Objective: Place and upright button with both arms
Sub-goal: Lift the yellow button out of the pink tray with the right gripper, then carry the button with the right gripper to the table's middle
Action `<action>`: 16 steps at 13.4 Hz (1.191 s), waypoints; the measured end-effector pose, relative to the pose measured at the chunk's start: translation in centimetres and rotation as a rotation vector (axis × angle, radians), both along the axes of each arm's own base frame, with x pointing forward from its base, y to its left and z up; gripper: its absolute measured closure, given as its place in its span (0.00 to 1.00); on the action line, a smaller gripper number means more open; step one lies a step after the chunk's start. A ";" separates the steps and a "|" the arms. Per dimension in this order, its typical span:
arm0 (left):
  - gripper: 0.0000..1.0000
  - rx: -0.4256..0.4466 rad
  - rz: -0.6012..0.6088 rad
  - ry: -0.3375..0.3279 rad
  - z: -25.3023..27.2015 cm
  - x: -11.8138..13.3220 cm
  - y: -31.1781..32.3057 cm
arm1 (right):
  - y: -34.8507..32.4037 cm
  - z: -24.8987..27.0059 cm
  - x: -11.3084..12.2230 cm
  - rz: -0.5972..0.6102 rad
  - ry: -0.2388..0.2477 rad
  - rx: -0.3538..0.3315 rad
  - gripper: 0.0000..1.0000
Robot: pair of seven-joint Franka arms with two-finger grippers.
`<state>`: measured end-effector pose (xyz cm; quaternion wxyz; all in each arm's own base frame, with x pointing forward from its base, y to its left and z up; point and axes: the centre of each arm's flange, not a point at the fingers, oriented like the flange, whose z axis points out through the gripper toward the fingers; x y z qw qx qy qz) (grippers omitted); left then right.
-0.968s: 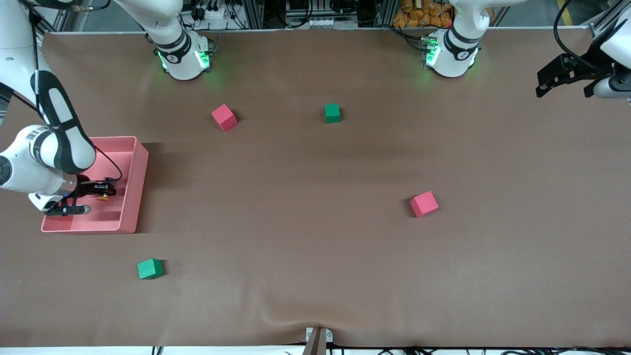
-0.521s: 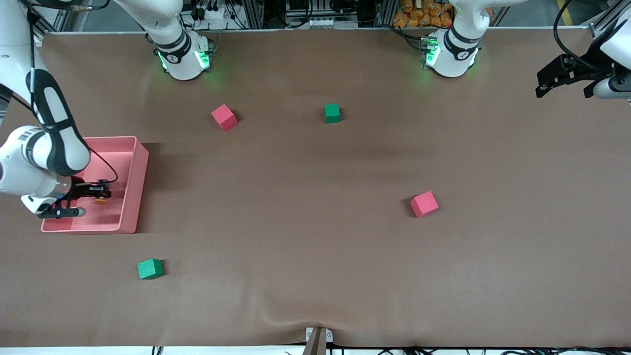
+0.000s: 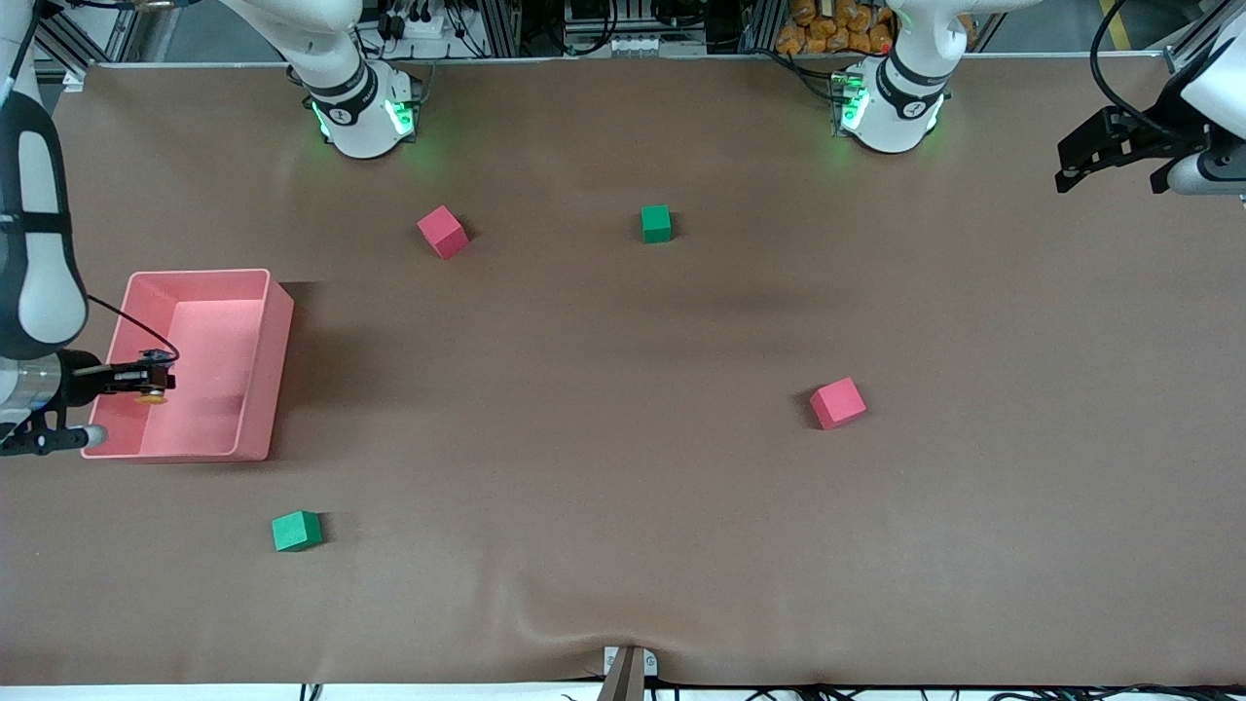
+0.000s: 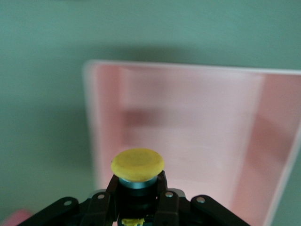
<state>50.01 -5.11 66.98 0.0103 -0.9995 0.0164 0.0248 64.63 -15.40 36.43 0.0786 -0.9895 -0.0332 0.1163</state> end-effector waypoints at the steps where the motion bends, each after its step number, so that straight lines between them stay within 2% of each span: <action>1: 0.00 0.000 -0.001 0.001 -0.1 0.1 0.0 | 2.8 2.0 1.1 -0.015 -0.007 0.018 0.68; 4: 0.00 0.000 -0.003 0.004 -0.4 0.3 -0.2 | 14.1 4.5 3.0 -0.066 -0.007 -0.007 0.68; 7: 0.00 -0.001 -0.005 0.006 -0.6 0.5 -0.3 | 28.8 5.4 3.1 -0.136 -0.018 -0.019 0.68; 9: 0.00 -0.001 -0.006 0.010 -0.8 0.6 -0.3 | 37.6 5.4 2.5 -0.172 -0.039 0.052 0.68; 11: 0.00 -0.001 -0.007 0.013 -1.0 0.8 -0.4 | 45.2 4.6 1.9 -0.176 -0.108 0.158 0.68; 12: 0.00 -0.001 -0.007 0.014 -1.1 0.8 -0.4 | 48.7 3.7 1.4 -0.166 -0.147 0.190 0.68; 14: 0.00 -0.001 -0.006 0.015 -1.2 0.9 -0.3 | 55.7 0.6 -0.3 -0.133 -0.218 0.236 0.68; 16: 0.00 -0.001 -0.004 0.014 -1.1 0.9 -0.2 | 61.3 -4.4 -2.5 -0.086 -0.227 0.244 0.68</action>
